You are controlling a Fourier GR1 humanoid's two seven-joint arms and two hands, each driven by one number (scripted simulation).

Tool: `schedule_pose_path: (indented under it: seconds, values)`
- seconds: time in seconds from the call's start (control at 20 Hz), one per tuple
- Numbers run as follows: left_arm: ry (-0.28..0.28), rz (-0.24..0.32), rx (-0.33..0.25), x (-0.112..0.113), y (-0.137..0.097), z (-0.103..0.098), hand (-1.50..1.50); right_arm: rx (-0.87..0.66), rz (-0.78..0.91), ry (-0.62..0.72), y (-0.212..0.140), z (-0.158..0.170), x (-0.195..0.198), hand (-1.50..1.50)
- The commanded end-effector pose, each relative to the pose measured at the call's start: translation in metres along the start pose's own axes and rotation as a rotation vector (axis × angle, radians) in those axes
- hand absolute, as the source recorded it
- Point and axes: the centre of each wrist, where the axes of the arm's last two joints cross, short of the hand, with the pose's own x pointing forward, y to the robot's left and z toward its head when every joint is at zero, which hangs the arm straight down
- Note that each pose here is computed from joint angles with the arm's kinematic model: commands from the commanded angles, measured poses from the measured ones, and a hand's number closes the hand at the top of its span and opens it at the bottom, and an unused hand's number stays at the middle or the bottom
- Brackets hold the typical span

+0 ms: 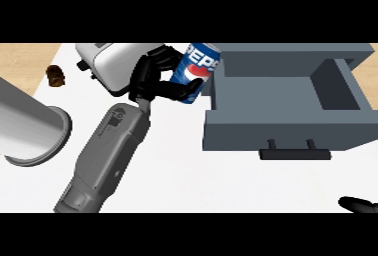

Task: Pick up the can, place it into the drawer and close the drawer

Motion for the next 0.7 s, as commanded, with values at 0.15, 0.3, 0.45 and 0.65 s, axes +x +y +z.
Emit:
schedule_pose_path:
  seconds: [0.15,0.3,0.45,0.65]
  values:
    - [-0.044,-0.034,-0.014,0.072,-0.052,-0.028,1.5,0.012,-0.007,-0.012,-0.01,-0.007,-0.004,-1.5]
    - [-0.026,-0.057,-0.028,0.108,-0.062,-0.033,1.5,0.012,-0.009,-0.007,-0.008,0.005,-0.008,-1.5]
    - [-0.014,-0.077,-0.025,0.124,-0.066,-0.053,1.5,0.002,-0.006,-0.003,-0.008,0.0,0.003,-1.5]
    - [-0.025,-0.098,-0.046,0.136,-0.099,-0.052,1.5,-0.005,0.002,-0.02,-0.007,-0.003,0.007,-1.5]
